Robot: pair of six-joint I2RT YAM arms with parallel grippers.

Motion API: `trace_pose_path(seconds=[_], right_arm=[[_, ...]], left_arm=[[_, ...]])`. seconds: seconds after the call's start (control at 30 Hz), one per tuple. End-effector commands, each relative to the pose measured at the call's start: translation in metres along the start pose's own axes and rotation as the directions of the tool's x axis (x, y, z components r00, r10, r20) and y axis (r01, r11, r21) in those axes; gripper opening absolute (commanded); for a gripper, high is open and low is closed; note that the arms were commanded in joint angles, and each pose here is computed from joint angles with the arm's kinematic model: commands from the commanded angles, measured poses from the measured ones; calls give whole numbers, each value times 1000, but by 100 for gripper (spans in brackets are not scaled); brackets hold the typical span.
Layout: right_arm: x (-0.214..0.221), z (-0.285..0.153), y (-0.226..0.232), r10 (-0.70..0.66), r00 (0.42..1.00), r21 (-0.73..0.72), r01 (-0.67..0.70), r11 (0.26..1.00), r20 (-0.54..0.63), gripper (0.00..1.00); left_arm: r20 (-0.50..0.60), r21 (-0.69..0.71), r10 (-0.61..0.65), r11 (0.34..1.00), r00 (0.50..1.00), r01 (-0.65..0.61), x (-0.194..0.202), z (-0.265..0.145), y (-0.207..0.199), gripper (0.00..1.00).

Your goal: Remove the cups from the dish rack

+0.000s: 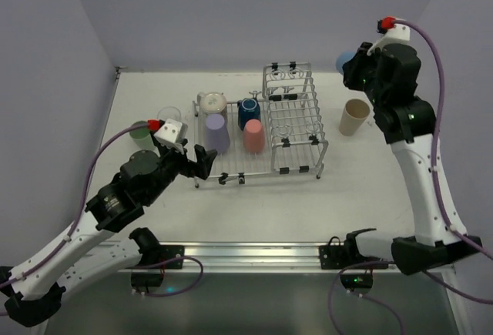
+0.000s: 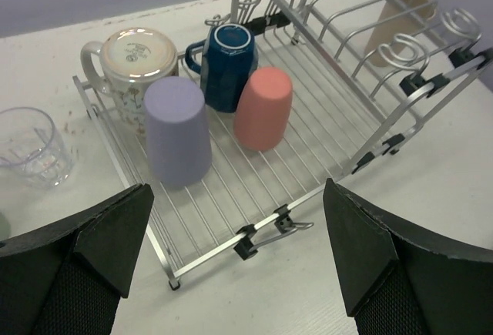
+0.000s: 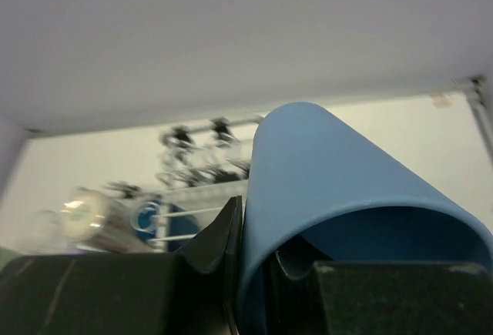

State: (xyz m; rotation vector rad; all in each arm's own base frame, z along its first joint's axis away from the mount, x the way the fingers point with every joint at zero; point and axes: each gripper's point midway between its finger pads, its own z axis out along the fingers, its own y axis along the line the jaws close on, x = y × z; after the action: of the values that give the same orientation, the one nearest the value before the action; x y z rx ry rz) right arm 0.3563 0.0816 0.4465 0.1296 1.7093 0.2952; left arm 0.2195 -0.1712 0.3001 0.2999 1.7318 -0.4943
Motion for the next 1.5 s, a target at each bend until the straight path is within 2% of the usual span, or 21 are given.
trace_pose_path(seconds=[0.0,0.1,0.23,0.3,0.8,1.33,1.47], right_arm=[[70,16,-77,-109,940,241,193,951,-322,0],[88,30,-96,-76,906,258,197,946,-416,0],[119,50,-120,-57,833,300,262,917,-551,0],[125,55,-130,-46,819,323,277,905,-572,0],[143,97,-154,-16,779,314,271,910,-627,0],[194,135,-166,15,704,270,253,929,-710,0],[209,143,-169,21,682,261,250,933,-731,5]], left_arm=[[1,-14,60,998,998,-60,4,-7,8,100],[1,6,62,998,998,-62,10,-5,5,100],[-15,33,64,997,998,-63,17,-1,0,100],[-26,39,65,997,998,-64,22,2,0,100],[-46,39,50,998,998,-48,29,7,5,100],[-75,21,43,999,996,-42,36,15,12,100],[-85,9,43,999,995,-42,38,17,15,100]])
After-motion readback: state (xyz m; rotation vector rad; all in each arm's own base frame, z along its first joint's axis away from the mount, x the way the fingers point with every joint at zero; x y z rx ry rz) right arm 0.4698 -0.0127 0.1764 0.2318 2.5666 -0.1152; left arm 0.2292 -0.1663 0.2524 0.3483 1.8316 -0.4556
